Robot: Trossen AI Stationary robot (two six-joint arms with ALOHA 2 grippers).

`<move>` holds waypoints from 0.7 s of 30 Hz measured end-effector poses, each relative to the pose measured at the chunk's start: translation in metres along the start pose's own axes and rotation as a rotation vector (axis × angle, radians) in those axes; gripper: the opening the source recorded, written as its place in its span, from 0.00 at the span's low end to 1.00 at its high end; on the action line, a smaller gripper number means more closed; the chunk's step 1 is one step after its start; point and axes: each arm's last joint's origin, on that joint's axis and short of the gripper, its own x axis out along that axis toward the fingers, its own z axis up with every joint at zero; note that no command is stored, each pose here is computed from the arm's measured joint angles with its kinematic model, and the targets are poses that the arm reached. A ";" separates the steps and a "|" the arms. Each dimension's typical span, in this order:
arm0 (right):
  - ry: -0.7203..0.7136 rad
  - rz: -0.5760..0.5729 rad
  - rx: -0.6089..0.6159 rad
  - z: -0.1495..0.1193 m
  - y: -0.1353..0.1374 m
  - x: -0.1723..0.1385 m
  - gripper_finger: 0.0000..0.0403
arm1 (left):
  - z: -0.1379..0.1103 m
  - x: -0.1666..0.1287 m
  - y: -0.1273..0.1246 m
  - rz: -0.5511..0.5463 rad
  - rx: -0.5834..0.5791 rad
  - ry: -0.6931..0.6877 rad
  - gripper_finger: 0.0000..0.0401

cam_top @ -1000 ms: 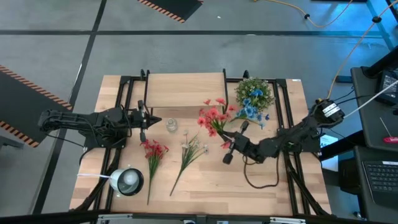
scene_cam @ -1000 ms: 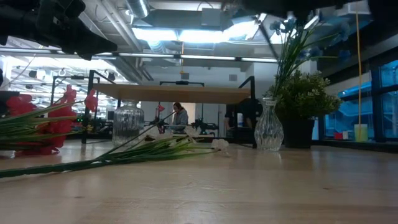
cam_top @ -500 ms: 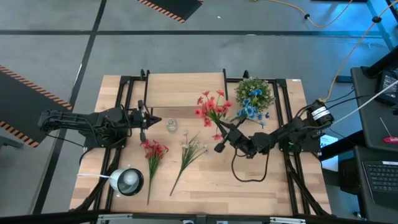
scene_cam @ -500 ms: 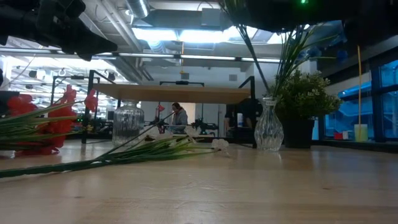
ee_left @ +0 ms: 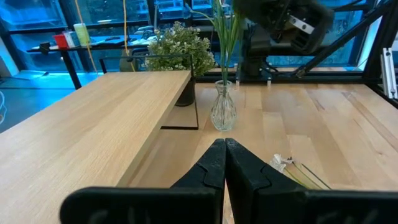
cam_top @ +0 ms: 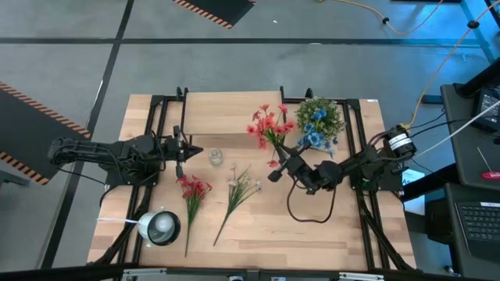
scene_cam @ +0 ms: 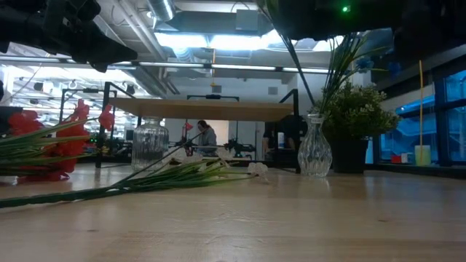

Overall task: Pick and place flowers into a vace then onto a shelf
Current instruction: Put the orange flowers into the right transparent vase

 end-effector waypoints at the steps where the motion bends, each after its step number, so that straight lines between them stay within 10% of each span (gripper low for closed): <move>1: 0.002 -0.006 -0.002 -0.001 -0.001 0.002 0.02 | 0.000 0.000 0.000 0.000 0.000 0.000 0.01; 21: -0.009 -0.010 0.015 -0.020 -0.014 0.013 0.02 | 0.000 0.000 0.000 0.000 0.001 0.000 0.01</move>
